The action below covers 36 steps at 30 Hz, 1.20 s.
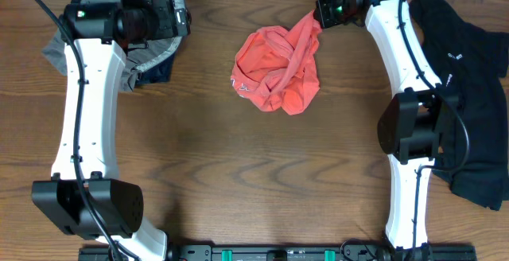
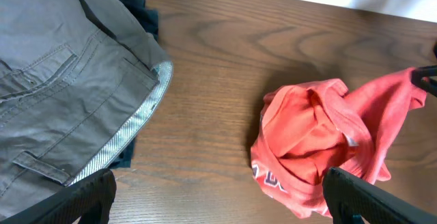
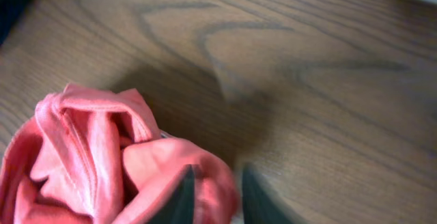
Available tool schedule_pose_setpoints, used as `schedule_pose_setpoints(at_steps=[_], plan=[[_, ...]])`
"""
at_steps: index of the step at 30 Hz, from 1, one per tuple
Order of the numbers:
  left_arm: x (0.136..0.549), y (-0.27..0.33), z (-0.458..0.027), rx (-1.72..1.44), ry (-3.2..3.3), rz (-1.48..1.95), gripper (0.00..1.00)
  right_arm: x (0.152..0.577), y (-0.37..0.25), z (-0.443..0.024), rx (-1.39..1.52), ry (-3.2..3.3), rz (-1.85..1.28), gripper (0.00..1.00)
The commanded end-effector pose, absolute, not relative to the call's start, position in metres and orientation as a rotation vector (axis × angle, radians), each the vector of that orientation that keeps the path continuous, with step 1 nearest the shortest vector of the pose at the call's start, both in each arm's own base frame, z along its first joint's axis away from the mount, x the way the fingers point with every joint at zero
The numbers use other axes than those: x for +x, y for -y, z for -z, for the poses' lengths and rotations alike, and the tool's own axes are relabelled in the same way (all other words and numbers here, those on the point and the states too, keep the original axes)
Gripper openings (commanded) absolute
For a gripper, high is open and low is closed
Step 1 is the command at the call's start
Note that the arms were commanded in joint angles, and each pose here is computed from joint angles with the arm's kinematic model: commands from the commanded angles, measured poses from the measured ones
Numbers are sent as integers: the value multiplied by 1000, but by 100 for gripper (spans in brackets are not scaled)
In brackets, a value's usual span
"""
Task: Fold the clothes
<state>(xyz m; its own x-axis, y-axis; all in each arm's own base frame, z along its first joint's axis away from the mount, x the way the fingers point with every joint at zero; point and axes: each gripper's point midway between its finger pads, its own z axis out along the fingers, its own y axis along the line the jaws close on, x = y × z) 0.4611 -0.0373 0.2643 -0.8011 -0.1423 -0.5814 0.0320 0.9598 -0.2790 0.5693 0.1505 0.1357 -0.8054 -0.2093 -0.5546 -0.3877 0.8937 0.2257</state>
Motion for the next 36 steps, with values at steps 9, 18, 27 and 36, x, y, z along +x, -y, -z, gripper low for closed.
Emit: schedule_pose_setpoints(at_steps=[9,18,27,36], plan=[[462,33,-254,-71,-2499,342,98,556,-191,-149,-556,-2475,-537,88],[462,33,-254,-71,-2499,342,98,538,-249,-135,-749,-2458,-267,65],[462,33,-254,-72,-2499,341,98,525,-279,-96,-853,-2484,-132,50],[462,33,-254,-71,-2499,342,98,536,-265,-87,-759,-2505,-22,36]])
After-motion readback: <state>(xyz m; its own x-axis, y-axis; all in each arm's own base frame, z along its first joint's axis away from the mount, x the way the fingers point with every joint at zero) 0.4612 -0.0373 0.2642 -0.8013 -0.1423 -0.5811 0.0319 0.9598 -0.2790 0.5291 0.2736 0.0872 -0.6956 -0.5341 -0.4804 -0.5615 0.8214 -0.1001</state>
